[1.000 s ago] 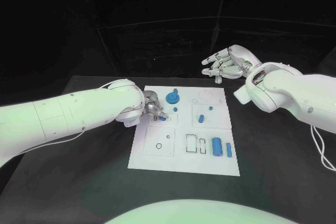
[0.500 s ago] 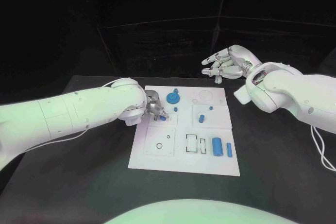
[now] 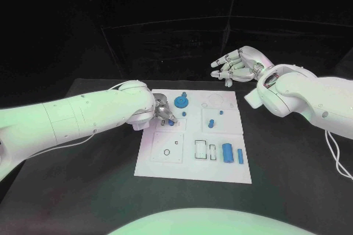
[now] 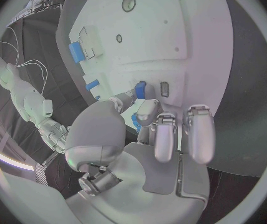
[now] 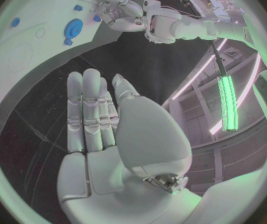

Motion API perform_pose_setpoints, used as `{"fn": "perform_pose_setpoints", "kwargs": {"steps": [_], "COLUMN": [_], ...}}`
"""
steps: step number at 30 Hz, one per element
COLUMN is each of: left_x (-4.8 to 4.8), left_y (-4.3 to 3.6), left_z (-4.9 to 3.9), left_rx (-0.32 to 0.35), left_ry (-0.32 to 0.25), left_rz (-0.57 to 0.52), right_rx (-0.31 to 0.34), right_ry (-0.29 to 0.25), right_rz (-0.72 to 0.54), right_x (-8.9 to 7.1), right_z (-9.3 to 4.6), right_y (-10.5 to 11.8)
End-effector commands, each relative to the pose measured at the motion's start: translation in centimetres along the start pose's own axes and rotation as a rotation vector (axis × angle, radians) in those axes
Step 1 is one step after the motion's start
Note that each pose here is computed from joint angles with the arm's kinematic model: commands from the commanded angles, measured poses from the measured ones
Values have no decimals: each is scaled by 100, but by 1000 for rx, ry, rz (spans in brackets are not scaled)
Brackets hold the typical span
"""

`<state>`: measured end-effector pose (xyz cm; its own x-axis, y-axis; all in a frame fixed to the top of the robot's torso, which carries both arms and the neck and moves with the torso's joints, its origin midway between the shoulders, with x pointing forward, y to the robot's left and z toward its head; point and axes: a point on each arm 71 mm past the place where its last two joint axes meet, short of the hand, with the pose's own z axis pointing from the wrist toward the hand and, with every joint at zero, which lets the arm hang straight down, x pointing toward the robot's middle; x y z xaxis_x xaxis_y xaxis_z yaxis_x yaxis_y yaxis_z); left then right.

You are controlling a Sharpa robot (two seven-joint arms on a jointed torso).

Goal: Assemble the parts on the task board

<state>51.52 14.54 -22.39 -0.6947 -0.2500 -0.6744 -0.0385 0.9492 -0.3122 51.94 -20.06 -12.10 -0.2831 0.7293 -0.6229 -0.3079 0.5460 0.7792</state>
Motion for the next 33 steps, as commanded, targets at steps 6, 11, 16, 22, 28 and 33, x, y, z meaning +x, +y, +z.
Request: {"fn": "perform_pose_setpoints", "kwargs": {"steps": [6, 11, 16, 22, 28, 33], "left_x": [54, 55, 45, 22, -6, -129], "left_y": [-3, -9, -3, 26, 56, 34], "left_z": [23, 25, 29, 21, -14, -92], "left_rx": [-20, -21, -24, -24, -11, 19], "left_ry": [26, 26, 18, -5, -30, -59], "left_rz": [20, 20, 15, -3, -23, -51], "right_rx": [-13, -14, -14, -13, -12, -11], "right_ry": [6, 7, 7, 6, 5, 4], "right_rz": [-1, -1, -1, -2, -2, -3], "right_x": [6, 7, 6, 2, -5, -11], "right_z": [10, 11, 11, 9, 10, 11], "right_y": [25, 25, 25, 21, 14, 7]}}
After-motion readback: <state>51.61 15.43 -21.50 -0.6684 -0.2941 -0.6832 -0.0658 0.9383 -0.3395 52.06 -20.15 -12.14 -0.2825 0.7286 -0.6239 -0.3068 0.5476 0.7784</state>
